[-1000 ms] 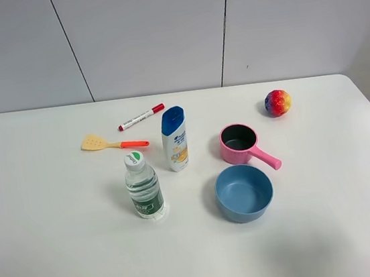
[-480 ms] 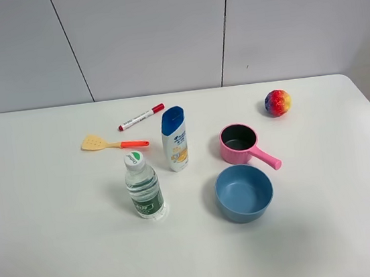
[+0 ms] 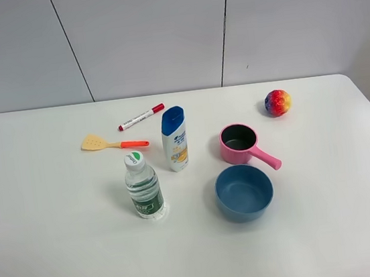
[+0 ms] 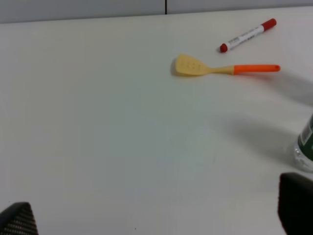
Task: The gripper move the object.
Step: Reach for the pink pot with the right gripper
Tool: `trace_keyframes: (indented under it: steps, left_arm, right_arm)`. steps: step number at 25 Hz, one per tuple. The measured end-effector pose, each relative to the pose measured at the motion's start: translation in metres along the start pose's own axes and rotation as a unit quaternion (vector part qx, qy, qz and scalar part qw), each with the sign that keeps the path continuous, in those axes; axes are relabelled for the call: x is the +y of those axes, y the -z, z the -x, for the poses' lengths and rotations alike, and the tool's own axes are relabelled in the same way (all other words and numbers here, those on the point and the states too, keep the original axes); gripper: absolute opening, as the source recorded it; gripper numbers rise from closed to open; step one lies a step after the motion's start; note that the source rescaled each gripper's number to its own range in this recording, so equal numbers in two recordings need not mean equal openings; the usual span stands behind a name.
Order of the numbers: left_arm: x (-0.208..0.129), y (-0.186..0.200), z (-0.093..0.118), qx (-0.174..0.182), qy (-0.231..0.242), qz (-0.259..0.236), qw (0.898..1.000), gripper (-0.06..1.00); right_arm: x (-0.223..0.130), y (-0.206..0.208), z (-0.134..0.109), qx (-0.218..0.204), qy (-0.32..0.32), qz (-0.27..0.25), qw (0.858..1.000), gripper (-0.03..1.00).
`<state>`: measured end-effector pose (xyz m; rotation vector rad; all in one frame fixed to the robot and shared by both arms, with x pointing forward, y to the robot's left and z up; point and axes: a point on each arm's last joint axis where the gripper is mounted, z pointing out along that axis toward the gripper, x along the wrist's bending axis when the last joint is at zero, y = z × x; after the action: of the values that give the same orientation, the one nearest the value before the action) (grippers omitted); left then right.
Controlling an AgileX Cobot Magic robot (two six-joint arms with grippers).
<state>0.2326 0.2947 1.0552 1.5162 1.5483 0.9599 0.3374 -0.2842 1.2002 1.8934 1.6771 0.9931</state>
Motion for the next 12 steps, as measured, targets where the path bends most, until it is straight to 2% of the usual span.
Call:
trace_keyframes:
  steps: [6, 12]
  left_arm:
    - [0.000, 0.000, 0.000, 0.000, 0.000, 0.000, 1.000, 1.00]
    - [0.000, 0.000, 0.000, 0.000, 0.000, 0.000, 1.000, 1.00]
  right_arm:
    - [0.035, -0.035, -0.008, 0.015, 0.029, -0.047, 0.998, 1.00]
    - [0.052, -0.090, -0.008, 0.025, 0.063, -0.122, 0.990, 1.00]
